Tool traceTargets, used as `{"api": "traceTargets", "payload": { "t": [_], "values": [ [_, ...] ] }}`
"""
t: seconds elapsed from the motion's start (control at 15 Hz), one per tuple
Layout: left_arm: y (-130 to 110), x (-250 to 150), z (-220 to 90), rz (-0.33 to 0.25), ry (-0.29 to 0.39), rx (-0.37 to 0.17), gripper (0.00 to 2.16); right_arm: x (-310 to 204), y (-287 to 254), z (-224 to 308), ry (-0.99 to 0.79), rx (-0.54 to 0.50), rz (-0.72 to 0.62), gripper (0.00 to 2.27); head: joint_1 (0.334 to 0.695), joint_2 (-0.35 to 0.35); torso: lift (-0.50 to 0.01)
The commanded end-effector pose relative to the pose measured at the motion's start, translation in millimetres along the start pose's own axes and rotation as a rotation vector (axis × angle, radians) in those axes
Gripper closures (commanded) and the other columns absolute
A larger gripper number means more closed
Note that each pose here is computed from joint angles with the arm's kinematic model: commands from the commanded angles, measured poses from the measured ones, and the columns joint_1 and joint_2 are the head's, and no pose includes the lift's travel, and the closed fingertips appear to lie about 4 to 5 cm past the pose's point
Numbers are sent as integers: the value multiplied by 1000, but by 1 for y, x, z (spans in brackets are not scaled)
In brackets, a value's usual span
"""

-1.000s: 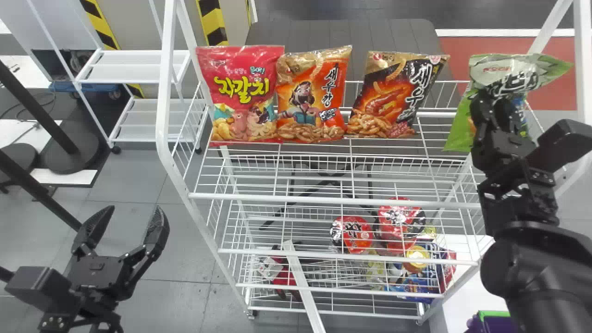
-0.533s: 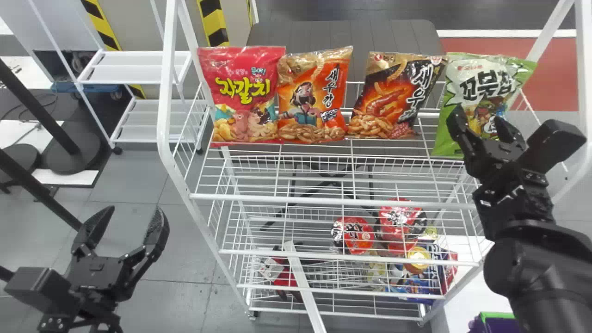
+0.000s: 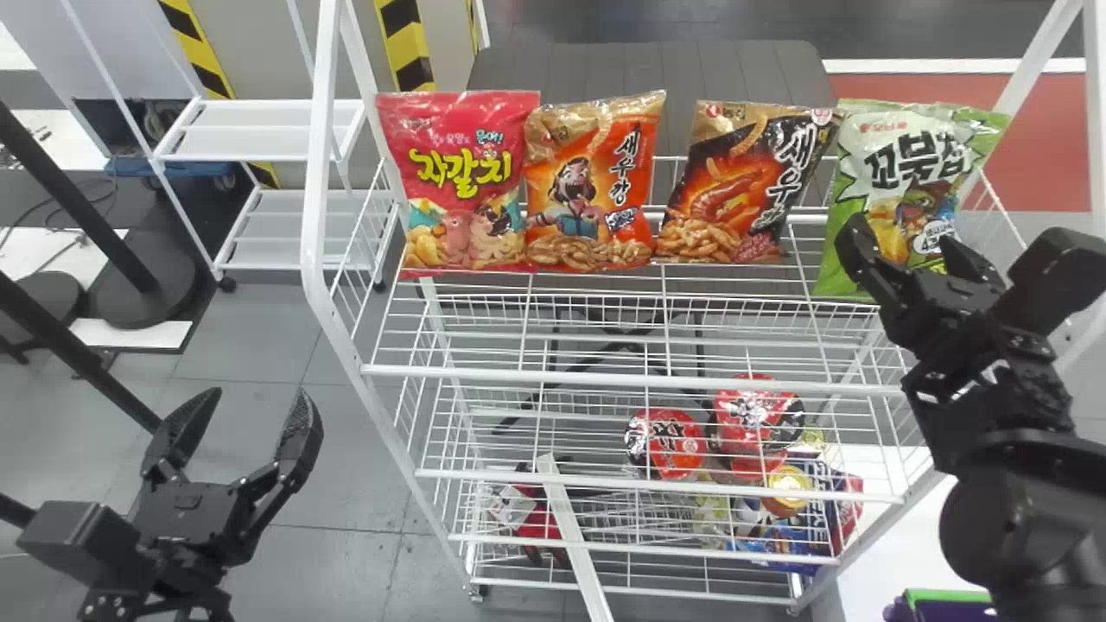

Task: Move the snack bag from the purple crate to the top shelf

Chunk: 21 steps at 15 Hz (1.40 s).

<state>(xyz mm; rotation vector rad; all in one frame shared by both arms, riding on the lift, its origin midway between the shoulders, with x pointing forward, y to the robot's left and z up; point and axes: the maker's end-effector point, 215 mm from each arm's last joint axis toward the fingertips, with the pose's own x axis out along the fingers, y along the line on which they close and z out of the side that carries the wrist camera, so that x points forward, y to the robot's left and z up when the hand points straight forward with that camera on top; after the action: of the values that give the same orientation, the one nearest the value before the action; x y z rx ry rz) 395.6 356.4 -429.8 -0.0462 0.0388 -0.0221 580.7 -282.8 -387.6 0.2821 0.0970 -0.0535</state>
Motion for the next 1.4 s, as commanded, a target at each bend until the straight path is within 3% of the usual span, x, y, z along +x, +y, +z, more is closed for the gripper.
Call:
{"api": "traceTargets", "payload": {
  "t": [0.0,0.8,1.33],
  "values": [
    [2,0,0,3,0,0,130,-9,5,4,7,-4,10,80,695,82,0],
    [-1,-6,9,2,-22,1,130,-127,23,-25,119,-146,37,80,695,129,0],
    [-4,-13,18,0,-43,9,130,-160,36,-19,-30,-200,66,80,695,154,0]
  ]
}}
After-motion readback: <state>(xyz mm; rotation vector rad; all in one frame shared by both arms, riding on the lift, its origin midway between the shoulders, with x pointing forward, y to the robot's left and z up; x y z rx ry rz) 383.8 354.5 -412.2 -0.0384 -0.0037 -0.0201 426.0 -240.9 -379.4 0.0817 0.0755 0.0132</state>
